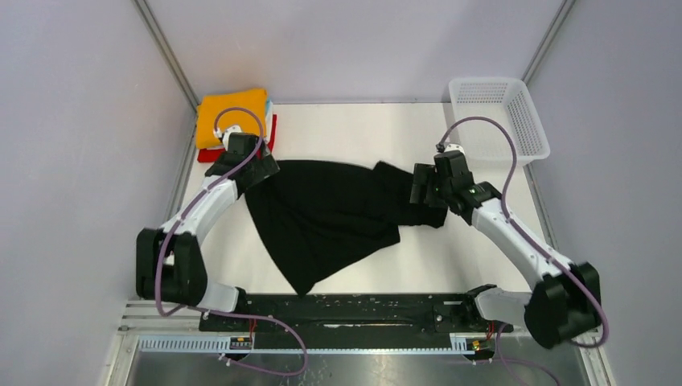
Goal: Fold and stack the t-shirts
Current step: Flatten out the tshirt
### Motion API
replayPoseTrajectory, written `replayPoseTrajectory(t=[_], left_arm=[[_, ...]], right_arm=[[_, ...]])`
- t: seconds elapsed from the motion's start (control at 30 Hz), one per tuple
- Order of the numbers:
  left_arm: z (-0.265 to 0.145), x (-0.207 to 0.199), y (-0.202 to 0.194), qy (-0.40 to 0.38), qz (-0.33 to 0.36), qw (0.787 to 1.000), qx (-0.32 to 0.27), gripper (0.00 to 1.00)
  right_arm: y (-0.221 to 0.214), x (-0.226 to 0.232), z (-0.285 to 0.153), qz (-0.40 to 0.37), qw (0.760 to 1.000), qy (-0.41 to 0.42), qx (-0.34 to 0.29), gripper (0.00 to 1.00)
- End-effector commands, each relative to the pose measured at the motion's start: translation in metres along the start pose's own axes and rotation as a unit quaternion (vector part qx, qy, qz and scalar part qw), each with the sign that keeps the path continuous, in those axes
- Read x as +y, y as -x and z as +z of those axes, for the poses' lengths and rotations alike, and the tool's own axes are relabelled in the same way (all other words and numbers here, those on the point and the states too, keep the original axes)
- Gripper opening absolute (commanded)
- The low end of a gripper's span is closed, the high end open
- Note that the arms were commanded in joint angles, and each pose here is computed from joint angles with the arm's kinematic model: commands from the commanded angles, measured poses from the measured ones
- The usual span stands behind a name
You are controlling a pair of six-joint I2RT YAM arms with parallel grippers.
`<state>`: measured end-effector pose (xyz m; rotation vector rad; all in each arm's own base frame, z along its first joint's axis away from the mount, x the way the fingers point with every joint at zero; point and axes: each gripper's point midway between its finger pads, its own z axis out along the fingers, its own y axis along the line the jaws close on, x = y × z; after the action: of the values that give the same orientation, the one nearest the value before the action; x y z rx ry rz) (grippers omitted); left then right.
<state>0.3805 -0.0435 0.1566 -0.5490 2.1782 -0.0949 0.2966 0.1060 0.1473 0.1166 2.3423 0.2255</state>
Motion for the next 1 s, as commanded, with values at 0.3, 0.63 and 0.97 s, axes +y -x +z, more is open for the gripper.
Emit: replayPoseTrajectory(t=[0.3, 0.63, 0.97], left_arm=[[-0.049, -0.011, -0.024, -0.100, -0.049, 0.993, 0.030, 0.99], [-0.095, 0.009, -0.167, -0.121, -0.049, 0.976, 0.173, 0.99], [-0.110, 0.057, -0.238, -0.045, -0.070, 0.967, 0.239, 0.94]], right_arm=[[0.045, -0.021, -0.006, 0.074, 0.982, -0.016, -0.175, 0.99], [-0.022, -0.020, 0.033, 0.086, 0.996, -0.005, 0.011, 0.93], [-0.071, -0.029, 0.046, 0.107, 0.991, -0.024, 0.076, 0.85]])
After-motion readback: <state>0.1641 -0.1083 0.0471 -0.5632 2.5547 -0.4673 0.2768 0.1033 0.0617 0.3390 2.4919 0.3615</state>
